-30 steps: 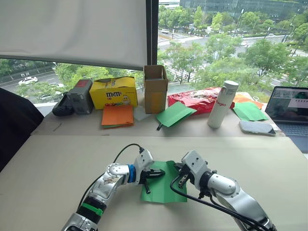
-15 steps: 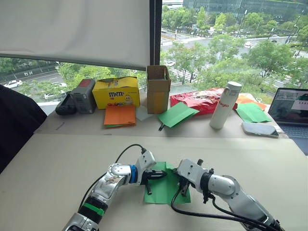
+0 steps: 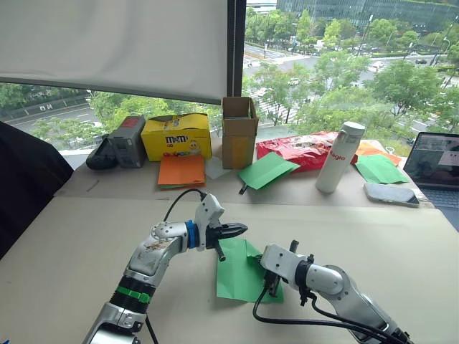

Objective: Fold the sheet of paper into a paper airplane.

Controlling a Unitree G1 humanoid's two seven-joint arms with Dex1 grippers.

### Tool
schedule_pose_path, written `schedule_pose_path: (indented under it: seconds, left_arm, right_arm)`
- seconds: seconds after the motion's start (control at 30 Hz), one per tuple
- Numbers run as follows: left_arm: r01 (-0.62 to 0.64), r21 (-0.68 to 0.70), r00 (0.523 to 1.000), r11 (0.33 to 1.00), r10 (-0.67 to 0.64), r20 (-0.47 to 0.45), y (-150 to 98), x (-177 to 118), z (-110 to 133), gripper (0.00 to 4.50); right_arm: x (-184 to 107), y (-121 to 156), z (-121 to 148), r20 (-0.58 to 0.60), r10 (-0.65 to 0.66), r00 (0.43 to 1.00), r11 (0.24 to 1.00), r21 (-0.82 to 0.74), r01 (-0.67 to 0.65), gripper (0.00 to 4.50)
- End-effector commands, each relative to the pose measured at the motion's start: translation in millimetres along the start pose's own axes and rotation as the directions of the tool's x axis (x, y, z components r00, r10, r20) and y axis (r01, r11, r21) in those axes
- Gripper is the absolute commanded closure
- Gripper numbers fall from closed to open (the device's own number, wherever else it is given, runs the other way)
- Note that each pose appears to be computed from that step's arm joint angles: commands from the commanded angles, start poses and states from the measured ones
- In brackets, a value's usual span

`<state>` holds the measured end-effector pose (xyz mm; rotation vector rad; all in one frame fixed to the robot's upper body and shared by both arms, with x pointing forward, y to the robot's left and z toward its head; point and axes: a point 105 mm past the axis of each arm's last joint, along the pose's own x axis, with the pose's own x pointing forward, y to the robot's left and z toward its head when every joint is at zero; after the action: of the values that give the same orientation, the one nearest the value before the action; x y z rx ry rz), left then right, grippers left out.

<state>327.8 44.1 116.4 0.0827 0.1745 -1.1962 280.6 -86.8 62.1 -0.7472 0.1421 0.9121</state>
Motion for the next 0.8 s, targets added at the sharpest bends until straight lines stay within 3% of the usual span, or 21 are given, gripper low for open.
schedule_pose_path:
  seconds: [0.03, 0.2, 0.43, 0.63, 0.8]
  left_arm:
    - [-0.011, 0.044, 0.996, 0.999, 0.015, -0.089, 3, 10, -15, 4.5]
    - [0.016, 0.054, 0.984, 0.998, -0.006, -0.179, 0, 18, -41, 4.5]
    - [0.013, 0.056, 0.988, 0.998, -0.004, -0.155, -5, 32, -45, 4.5]
    - [0.017, 0.074, 0.976, 0.997, 0.0, -0.219, -8, 38, -61, 4.5]
    - [-0.03, 0.086, 0.959, 0.996, 0.053, -0.278, -6, 35, -72, 4.5]
  right_arm:
    - [-1, -6, 7, 0.029, -0.026, 0.999, 0.999, -0.039, 0.027, 4.46]
    - [-2, -6, 8, 0.029, -0.031, 0.999, 0.998, -0.056, 0.033, 4.46]
    - [-2, -2, 8, 0.025, -0.012, 1.0, 0.997, -0.076, 0.014, 4.46]
    - [-2, -5, 6, 0.014, -0.019, 1.0, 0.997, -0.072, 0.02, 4.46]
    - [-16, -4, 5, 0.021, 0.022, 1.0, 1.0, 0.005, -0.022, 2.88]
